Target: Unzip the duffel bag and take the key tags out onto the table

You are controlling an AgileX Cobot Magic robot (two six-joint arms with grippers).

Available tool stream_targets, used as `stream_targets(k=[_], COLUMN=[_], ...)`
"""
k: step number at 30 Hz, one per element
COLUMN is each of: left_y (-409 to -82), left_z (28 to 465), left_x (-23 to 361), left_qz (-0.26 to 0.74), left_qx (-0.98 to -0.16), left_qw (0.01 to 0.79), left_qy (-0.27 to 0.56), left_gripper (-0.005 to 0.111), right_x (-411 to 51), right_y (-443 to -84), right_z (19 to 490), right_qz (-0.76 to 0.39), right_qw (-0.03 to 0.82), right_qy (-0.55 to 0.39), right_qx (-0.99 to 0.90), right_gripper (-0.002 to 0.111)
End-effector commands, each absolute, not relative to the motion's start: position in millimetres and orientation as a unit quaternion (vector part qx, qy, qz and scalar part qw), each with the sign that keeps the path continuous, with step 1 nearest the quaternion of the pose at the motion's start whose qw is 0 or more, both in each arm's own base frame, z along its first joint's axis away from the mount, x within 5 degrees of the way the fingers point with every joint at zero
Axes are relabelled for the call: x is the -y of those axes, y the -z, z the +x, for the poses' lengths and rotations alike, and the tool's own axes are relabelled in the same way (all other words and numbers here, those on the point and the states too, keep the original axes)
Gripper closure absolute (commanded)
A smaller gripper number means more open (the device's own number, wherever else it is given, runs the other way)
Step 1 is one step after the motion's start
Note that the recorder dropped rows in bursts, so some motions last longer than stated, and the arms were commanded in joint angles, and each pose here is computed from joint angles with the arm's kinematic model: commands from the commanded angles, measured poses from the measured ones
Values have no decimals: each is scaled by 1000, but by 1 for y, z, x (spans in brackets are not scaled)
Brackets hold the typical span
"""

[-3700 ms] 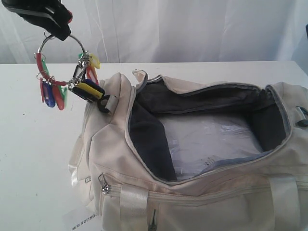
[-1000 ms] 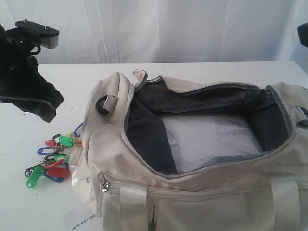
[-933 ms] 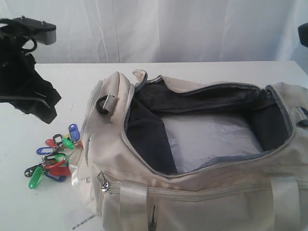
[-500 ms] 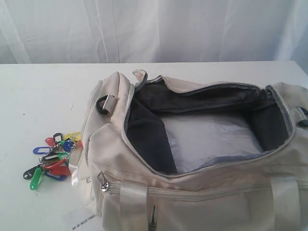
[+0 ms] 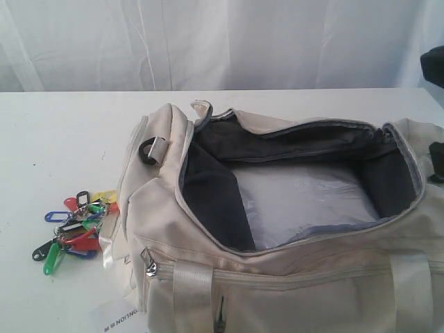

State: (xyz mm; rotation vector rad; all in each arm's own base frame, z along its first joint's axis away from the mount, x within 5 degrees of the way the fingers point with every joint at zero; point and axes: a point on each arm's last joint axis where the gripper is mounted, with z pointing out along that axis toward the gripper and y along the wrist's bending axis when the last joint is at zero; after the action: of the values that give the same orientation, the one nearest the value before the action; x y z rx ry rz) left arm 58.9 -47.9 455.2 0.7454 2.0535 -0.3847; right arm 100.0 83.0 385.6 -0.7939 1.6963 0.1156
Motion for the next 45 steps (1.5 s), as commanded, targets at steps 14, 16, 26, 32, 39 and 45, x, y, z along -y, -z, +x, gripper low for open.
stream_targets(k=[14,16,26,32,39,45], left_y=[-456,-456,-459,-463,-463,-460], left_z=[55,55,48,19,-25,-49], left_x=[47,47,32,21,23,26], left_qz=[303,303,222,133,93,85], left_qx=[-828,-828,-840,-830,-798,-777], left_qw=[446,446,482,538,595,623], left_qy=[156,156,115,55,15,-1], left_gripper=[107,107,107,107,107,107], right_x=[-83,-83,-80,-59,-22,2], right_y=[-385,-385,-387,-393,-402,-409], right_z=[99,99,98,97,86,64], right_qz=[-341,-341,-335,-286,-196,-149], right_qw=[592,592,597,618,652,687], right_qy=[-55,-55,-57,-38,4,10], right_qx=[-728,-728,-727,-732,-732,-711], right_gripper=[108,108,108,108,108,108])
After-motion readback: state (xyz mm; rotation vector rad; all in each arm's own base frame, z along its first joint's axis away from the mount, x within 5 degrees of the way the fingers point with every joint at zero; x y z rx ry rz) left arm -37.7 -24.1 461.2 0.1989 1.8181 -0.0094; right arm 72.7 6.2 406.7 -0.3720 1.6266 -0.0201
